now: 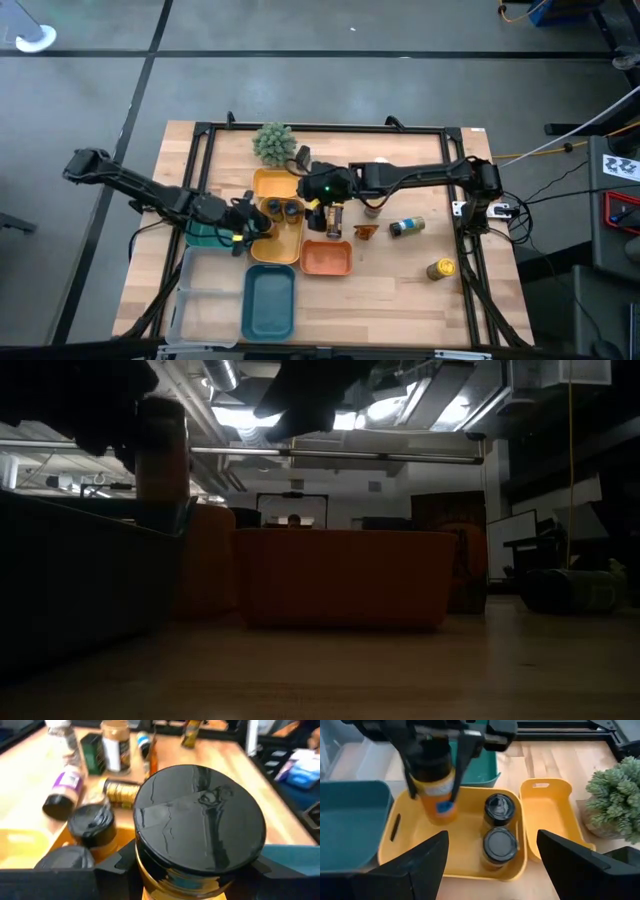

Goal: Sort spices by type
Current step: Put the black seasoning bottle into the bottom yellow bin

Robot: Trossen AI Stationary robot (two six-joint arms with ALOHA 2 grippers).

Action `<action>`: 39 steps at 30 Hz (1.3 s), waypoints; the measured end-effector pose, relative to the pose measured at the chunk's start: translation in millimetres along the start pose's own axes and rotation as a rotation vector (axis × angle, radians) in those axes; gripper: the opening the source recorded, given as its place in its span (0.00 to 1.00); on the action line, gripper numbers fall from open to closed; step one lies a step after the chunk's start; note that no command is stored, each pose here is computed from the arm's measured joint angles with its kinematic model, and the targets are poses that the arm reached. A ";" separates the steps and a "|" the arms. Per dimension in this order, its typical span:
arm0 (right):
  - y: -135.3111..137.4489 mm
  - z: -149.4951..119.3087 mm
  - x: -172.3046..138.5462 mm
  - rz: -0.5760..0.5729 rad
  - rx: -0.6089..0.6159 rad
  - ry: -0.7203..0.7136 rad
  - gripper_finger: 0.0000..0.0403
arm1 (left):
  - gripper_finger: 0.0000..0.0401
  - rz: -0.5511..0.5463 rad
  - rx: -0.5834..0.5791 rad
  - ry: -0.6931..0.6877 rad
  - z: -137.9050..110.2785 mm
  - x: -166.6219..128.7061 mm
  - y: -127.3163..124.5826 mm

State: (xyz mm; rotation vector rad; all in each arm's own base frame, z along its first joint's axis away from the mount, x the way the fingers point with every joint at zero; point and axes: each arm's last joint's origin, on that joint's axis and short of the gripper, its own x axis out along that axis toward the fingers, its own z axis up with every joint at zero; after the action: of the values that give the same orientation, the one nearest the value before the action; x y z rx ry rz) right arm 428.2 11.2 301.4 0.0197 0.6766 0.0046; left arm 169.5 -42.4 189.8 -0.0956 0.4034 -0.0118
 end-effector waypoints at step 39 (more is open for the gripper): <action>50.7 -6.9 9.5 0.083 -0.022 0.007 0.75 | 0.46 0.228 -0.011 0.189 -33.1 38.1 4.0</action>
State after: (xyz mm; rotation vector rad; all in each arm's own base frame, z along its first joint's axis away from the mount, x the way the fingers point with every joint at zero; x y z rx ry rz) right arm 431.4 62.2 291.1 0.0264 0.6819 0.0917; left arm 191.6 -42.6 144.2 -0.0594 0.6017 0.2073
